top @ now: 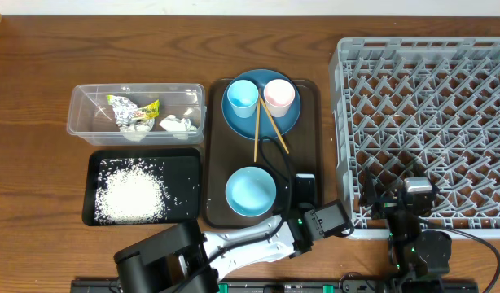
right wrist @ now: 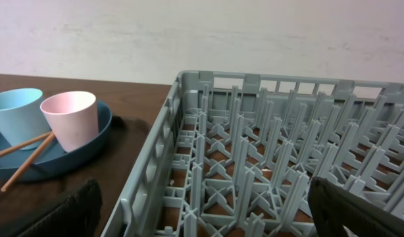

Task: Sort waste into correct bins and load items into the dishwasher rack
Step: 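Grasp the orange carrot on the brown tray with the left gripper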

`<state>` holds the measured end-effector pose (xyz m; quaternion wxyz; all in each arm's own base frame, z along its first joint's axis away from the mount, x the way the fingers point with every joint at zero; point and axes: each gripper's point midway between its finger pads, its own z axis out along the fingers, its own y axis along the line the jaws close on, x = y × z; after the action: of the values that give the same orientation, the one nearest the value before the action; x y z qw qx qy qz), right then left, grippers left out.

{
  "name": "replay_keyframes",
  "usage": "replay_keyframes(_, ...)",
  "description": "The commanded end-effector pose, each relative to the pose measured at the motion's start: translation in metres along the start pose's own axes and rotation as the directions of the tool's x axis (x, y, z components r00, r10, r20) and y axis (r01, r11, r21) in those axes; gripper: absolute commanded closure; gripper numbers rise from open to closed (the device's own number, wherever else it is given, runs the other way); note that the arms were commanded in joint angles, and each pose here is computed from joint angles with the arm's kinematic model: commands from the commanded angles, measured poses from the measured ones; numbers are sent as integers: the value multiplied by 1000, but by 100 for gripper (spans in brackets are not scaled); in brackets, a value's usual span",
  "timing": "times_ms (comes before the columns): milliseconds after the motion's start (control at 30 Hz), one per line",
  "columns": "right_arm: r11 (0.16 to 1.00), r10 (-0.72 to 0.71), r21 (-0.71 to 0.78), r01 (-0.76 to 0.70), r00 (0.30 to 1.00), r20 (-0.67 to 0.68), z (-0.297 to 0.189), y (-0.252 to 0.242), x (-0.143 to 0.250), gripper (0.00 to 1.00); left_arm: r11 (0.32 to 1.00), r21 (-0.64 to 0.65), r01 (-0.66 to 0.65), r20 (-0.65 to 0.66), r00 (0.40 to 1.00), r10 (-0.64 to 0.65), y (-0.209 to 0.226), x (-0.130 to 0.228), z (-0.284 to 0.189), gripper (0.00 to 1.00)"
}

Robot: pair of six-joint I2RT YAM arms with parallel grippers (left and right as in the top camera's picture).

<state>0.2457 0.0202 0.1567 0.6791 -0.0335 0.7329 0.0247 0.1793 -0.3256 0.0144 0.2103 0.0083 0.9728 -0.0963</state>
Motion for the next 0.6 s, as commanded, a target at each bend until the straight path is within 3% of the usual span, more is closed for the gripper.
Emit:
replay_keyframes(0, 1000, -9, 21, 9, 1000, -7, 0, -5, 2, 1, 1000, -7, -2, 19, 1000, 2, 0, -6, -4, 80)
replay_keyframes(167, 1000, -9, 21, 9, 1000, -7, 0, -5, 2, 1, 997, 67, -44, 41, 998, 41, -13, -18, -28, 80)
replay_keyframes(567, 1000, -9, 21, 9, 1000, -7, 0, -5, 2, 1, 945, 324, 29, 88, 994, -61, -35, -54, -119, 79)
